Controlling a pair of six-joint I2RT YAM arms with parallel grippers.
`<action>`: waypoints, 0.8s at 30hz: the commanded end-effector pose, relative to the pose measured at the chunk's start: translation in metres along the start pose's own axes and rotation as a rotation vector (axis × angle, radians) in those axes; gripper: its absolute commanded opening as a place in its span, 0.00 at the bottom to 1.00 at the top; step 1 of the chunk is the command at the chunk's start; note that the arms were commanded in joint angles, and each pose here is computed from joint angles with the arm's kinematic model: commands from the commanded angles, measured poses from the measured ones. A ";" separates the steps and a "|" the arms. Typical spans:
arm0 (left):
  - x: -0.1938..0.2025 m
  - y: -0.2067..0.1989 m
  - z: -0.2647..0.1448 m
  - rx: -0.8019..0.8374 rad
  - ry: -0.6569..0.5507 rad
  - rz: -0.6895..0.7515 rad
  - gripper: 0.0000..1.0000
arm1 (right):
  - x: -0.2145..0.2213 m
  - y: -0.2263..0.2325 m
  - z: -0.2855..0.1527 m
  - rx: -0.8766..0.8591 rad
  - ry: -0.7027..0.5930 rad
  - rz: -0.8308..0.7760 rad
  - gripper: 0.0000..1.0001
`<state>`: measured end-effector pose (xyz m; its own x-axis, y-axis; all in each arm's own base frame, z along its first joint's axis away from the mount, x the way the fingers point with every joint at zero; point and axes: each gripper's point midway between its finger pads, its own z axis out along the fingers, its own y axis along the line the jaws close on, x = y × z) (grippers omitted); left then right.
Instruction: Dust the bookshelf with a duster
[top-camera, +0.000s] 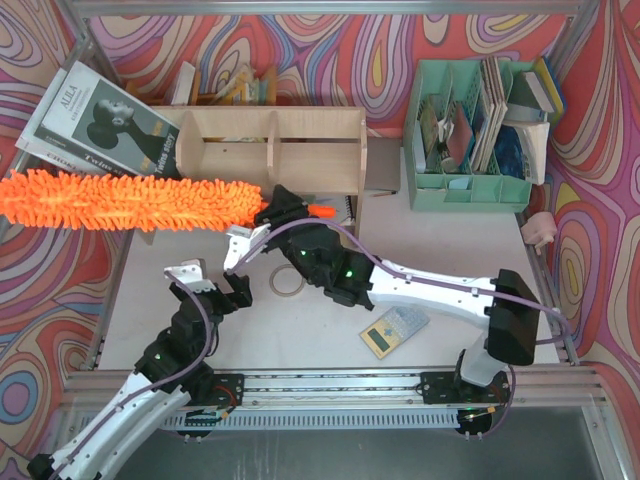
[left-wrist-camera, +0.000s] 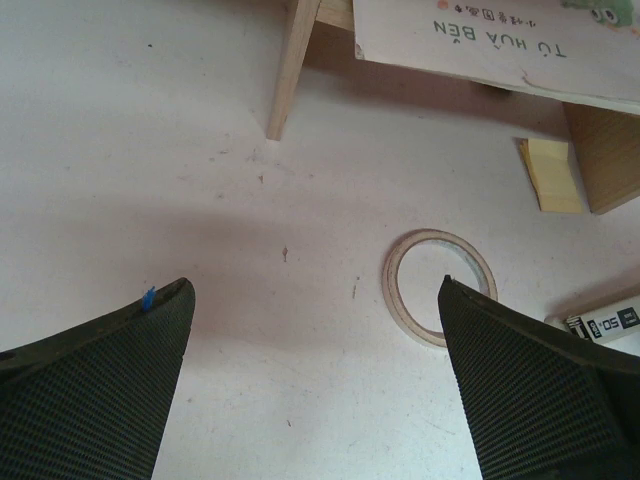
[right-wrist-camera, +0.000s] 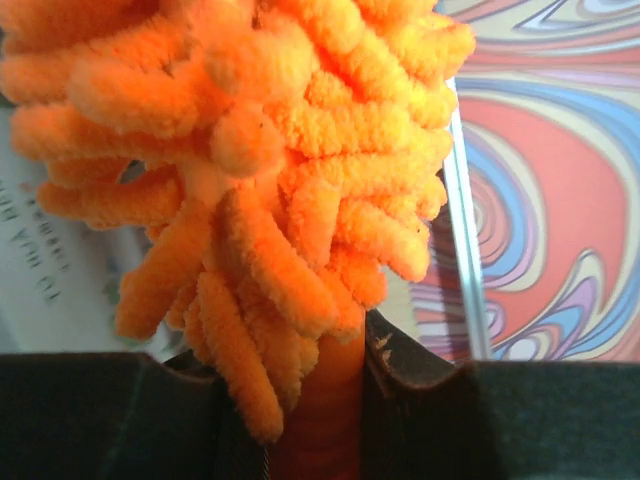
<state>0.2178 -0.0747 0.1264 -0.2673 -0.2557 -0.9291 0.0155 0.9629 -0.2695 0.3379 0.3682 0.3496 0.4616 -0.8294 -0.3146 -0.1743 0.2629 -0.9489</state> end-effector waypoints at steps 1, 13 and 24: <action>-0.006 0.002 -0.001 -0.005 -0.032 -0.022 0.98 | -0.025 -0.087 0.006 0.305 -0.140 -0.071 0.00; -0.007 0.002 -0.001 -0.004 -0.036 -0.026 0.99 | -0.014 -0.130 0.042 0.428 -0.162 -0.177 0.00; -0.006 0.002 -0.001 -0.004 -0.036 -0.026 0.99 | 0.016 -0.095 0.075 0.337 -0.074 -0.205 0.00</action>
<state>0.2175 -0.0738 0.1320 -0.2455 -0.2730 -0.9302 0.0189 0.9580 -0.2862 0.4242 0.3757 0.4083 0.5353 -0.8402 -0.0866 0.1620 0.2027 -0.9657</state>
